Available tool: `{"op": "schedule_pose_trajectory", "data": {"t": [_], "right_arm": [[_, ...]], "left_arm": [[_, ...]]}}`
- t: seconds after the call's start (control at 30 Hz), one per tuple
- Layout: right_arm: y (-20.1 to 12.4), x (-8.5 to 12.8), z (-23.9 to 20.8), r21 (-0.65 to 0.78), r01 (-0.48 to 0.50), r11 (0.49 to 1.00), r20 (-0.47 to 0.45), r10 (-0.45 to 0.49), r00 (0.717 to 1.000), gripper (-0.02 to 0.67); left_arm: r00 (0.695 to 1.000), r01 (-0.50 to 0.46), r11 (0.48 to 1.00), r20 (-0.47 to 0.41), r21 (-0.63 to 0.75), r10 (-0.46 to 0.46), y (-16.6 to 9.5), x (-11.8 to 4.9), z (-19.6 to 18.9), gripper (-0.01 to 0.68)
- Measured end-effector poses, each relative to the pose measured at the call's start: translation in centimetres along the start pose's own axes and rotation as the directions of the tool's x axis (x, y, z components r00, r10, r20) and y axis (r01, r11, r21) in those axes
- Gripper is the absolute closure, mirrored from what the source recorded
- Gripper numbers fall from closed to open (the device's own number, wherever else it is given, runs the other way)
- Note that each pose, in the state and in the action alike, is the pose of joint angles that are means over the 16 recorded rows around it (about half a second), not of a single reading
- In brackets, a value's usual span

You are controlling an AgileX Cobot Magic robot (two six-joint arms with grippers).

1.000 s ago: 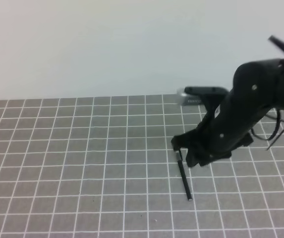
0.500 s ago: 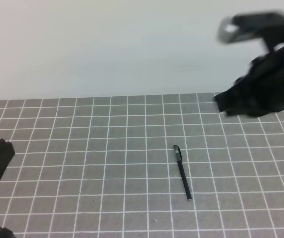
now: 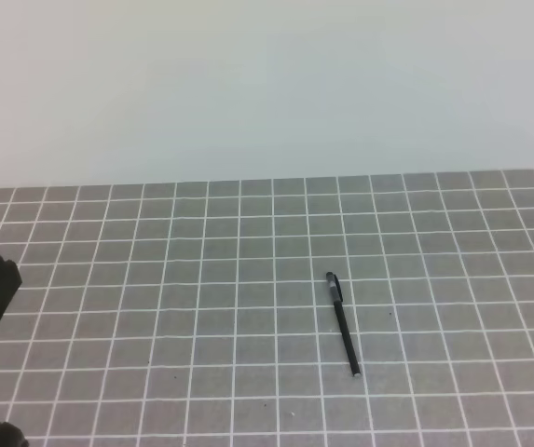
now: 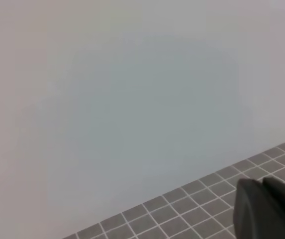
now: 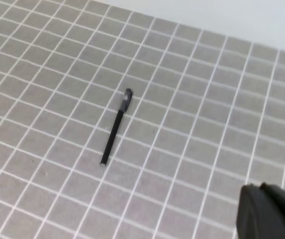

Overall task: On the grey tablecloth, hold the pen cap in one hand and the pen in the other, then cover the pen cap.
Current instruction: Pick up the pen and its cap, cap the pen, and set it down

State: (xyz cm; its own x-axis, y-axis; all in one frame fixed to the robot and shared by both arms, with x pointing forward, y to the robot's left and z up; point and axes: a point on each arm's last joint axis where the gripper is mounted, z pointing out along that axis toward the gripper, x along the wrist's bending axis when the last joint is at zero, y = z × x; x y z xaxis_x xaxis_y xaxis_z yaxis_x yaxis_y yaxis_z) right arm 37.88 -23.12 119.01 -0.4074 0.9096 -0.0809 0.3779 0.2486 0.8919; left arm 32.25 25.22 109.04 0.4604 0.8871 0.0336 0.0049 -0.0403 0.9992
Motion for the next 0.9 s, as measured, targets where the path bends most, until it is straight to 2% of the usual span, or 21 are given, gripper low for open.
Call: {"op": "schedule_pose_trajectory", "data": {"t": [0.23,0.5,0.7,0.9], "right_arm": [[-6.9,-0.3,-3.3,-0.054,-0.038,0.998,0.011,0.038,0.999,0.645],[-13.5,-0.8,-5.1,-0.131,-0.025,0.991,0.057,0.033,0.998,0.645],[-16.2,-1.0,-5.4,-0.175,-0.015,0.984,0.093,0.032,0.995,0.646],[-17.2,-1.1,-5.5,-0.202,-0.019,0.979,0.106,0.041,0.994,0.645]], "left_arm": [[1.000,-0.007,1.000,0.000,-0.005,0.007,0.0,0.0,0.0,0.674],[1.000,-0.008,1.000,0.001,-0.006,0.008,0.1,0.0,0.0,0.674],[1.000,-0.011,1.000,0.001,-0.006,0.011,0.1,0.0,0.0,0.674],[1.000,-0.014,1.000,0.002,-0.007,0.014,0.1,0.0,0.0,0.674]]}}
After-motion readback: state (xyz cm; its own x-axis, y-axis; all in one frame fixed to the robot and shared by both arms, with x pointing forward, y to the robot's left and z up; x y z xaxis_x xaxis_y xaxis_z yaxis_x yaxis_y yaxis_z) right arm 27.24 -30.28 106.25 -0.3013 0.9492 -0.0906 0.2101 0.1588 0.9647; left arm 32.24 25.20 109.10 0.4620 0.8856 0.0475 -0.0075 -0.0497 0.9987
